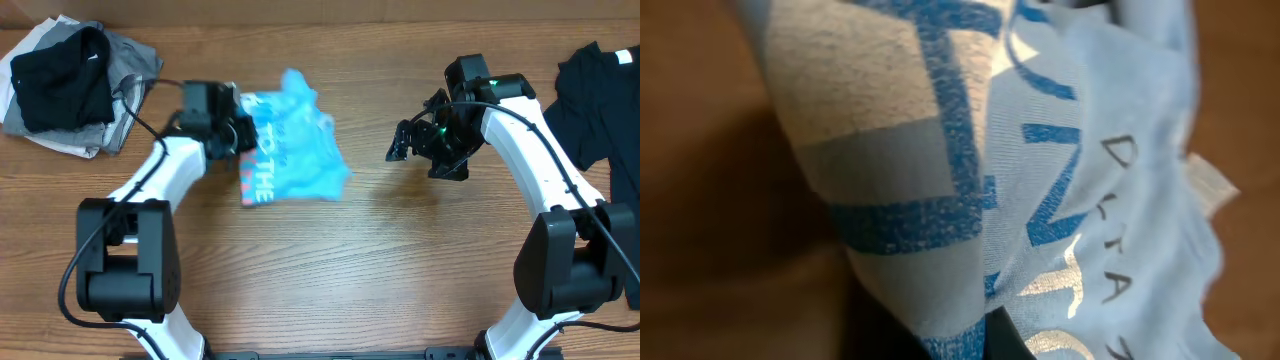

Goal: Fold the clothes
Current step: 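Grasp the folded blue shirt with the left gripper and carry it to the top-left pile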

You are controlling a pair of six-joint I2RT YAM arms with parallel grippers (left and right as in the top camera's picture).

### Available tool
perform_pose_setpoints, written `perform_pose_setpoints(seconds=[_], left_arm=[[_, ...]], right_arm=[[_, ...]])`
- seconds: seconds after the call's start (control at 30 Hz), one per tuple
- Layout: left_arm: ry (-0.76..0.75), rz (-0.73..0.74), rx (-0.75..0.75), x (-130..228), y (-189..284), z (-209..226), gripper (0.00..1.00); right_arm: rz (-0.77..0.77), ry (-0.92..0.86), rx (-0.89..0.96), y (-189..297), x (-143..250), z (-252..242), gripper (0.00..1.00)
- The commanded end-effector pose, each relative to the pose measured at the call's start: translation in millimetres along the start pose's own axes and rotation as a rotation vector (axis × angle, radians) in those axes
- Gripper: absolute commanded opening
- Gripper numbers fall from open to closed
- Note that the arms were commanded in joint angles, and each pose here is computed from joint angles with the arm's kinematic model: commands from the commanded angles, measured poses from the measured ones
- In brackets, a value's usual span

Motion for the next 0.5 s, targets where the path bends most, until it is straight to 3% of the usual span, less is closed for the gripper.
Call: perform_pose_setpoints(seconds=[0.0,0.47], left_arm=[[-0.13,-0.093,-0.179,-32.5,14.6,29.5,0.04],[-0.214,-0.324,-0.469,-100.5,91.1,124.5,0.04]], right_arm=[[-0.044,0.026,-0.015,16.8,1.7,4.9,0.97],[-0.016,0.005,-0.006,16.7,6.3,2.7,0.91]])
Point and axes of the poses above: each gripper's point midway between its finger pads, its own y axis back along the fingers, its own z axis along the line the jaws close on, x = y × z, the point moved 8 cm from there along y, back along the fingers, and after that the axes turned 15 degrees about -y, right-handed, at the moved point
